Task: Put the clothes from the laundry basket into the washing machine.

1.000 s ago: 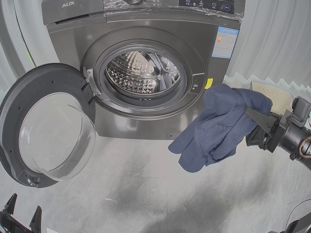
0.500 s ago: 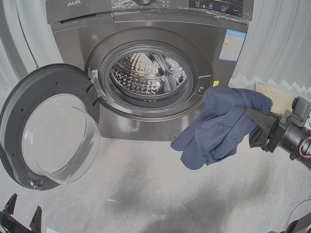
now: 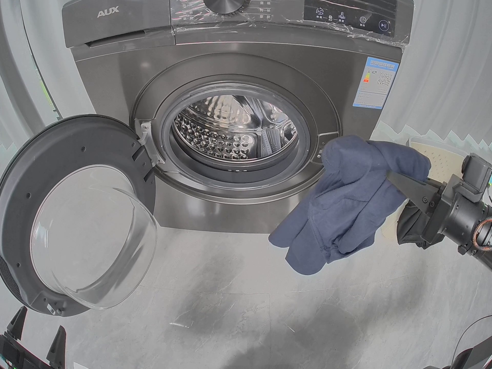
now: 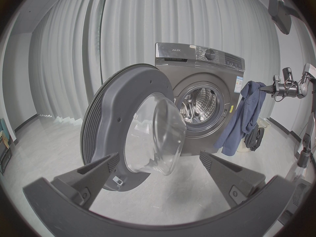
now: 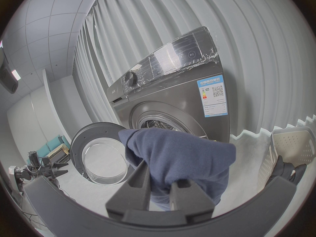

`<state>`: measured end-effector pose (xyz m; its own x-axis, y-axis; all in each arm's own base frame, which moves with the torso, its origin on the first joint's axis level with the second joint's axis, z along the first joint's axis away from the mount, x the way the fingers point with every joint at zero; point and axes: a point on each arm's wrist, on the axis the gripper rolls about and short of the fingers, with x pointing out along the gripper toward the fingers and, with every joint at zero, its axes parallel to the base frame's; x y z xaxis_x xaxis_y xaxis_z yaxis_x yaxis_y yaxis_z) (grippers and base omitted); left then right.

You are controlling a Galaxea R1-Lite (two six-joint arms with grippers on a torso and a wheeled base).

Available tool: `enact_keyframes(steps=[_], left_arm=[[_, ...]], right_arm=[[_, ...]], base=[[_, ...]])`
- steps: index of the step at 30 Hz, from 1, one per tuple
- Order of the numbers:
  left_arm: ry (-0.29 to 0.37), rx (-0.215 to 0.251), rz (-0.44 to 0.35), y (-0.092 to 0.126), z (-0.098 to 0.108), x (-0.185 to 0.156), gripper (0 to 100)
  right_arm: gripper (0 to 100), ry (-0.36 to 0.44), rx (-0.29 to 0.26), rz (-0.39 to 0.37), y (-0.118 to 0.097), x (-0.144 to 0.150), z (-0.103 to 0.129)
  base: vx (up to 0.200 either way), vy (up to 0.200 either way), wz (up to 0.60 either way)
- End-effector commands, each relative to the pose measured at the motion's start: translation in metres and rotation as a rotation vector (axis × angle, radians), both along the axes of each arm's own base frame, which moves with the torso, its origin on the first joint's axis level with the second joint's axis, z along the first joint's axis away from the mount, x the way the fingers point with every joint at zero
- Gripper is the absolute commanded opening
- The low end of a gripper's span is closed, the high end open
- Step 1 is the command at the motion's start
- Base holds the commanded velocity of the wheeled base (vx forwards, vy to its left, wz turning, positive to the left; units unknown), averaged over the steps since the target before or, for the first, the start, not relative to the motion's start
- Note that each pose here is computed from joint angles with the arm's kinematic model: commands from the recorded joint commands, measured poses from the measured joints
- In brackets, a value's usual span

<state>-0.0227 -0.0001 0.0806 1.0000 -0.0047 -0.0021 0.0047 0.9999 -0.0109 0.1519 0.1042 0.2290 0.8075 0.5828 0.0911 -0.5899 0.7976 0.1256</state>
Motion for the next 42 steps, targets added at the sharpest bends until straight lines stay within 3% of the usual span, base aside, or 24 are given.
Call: enact_keyframes(steps=[1,9,14,21,23,24,26,29,31,32,34,35,36,37,42], left_arm=[[0.004,0.000,0.000,0.000,-0.005,0.000,100],[0.004,0.023,0.002,0.000,-0.005,0.000,100],[-0.001,0.023,0.002,0.000,-0.005,0.000,100],[-0.008,0.023,0.003,0.000,-0.005,0.000,100],[-0.036,0.011,0.000,0.000,0.000,-0.001,100],[-0.137,0.005,-0.015,-0.001,0.025,-0.007,100],[-0.186,0.016,-0.050,-0.002,0.048,-0.012,100],[-0.158,0.037,-0.114,-0.004,0.059,-0.008,100],[-0.074,0.042,-0.198,-0.005,0.061,0.004,100],[-0.074,0.042,-0.198,-0.005,0.061,0.004,100],[0.026,0.028,-0.298,-0.007,0.063,0.020,100],[0.026,0.028,-0.298,-0.007,0.063,0.020,100],[0.093,0.015,-0.369,-0.008,0.065,0.032,100],[0.114,0.010,-0.399,-0.009,0.066,0.039,100],[0.143,0.018,-0.511,-0.012,0.078,0.073,100]], right_arm=[[0,0.002,-0.001,0.008,0.001,-0.001,-0.001],[0,0.019,-0.009,0.041,0.017,0.000,-0.003],[0,0.027,0.047,0.053,0.046,0.007,0.000],[0,0.026,0.069,0.069,0.064,0.018,-0.005],[0,0.025,0.070,0.069,0.067,0.021,-0.005],[0,0.024,0.071,0.073,0.070,0.023,-0.005],[0,0.024,0.070,0.087,0.075,0.025,-0.006],[0,0.024,0.073,0.106,0.083,0.026,-0.006],[0,0.003,0.089,0.115,0.091,0.029,-0.006],[0,0.003,0.089,0.115,0.091,0.029,-0.006],[0,-0.013,0.103,0.119,0.098,0.035,-0.009],[0,-0.013,0.103,0.119,0.098,0.035,-0.009],[0,-0.032,0.119,0.119,0.102,0.038,-0.010],[0,-0.038,0.126,0.118,0.103,0.039,-0.010],[0,-0.054,0.140,0.128,0.109,0.042,-0.011]], base=[[0.000,0.000,0.00],[0.000,0.000,0.00],[0.000,0.000,0.00],[0.000,0.000,0.00],[0.000,0.000,0.00],[0.000,0.000,0.00],[0.000,0.000,0.00],[0.000,0.000,0.00],[0.000,0.000,0.00],[0.000,0.000,0.00],[0.000,0.000,0.00],[0.000,0.000,0.00],[0.000,0.000,0.00],[0.000,0.000,0.00],[0.000,0.000,0.00]])
